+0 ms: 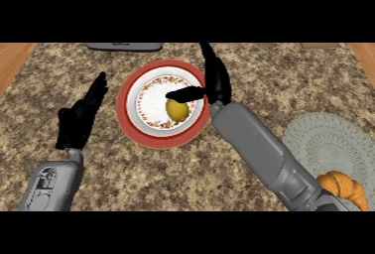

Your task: Pick the lemon from the placemat and place it in the plate

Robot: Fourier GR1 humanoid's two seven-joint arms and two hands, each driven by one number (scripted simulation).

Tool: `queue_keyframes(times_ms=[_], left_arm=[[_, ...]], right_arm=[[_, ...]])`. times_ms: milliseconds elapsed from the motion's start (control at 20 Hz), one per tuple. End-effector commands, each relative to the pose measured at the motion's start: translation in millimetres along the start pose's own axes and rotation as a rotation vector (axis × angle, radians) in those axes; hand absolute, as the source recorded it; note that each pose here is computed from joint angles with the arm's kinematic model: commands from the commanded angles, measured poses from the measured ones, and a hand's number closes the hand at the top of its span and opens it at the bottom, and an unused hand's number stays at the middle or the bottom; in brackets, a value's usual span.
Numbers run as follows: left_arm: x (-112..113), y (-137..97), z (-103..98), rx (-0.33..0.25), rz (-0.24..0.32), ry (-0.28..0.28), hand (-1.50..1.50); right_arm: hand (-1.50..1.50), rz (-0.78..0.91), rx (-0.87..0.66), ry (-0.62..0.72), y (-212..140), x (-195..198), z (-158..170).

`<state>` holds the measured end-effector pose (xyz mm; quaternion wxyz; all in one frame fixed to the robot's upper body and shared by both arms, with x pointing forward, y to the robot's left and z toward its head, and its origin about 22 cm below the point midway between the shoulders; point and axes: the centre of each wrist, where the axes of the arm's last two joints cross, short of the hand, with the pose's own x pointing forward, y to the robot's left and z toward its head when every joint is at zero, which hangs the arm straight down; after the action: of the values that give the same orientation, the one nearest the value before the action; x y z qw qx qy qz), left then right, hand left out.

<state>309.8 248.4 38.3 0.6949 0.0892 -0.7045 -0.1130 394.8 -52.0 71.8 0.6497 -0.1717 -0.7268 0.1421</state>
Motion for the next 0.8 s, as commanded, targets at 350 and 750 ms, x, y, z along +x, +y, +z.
queue_keyframes(times_ms=[350, 750], left_arm=[[14, -8, -4, 0.050, 0.008, 0.025, 0.00], [-4, 17, 8, 0.033, 0.021, 0.017, 0.00]], right_arm=[[-1.50, -0.103, -0.061, 0.020, -98, -64, -2], [-1.50, -0.088, -0.045, 0.012, -151, -94, -1]])
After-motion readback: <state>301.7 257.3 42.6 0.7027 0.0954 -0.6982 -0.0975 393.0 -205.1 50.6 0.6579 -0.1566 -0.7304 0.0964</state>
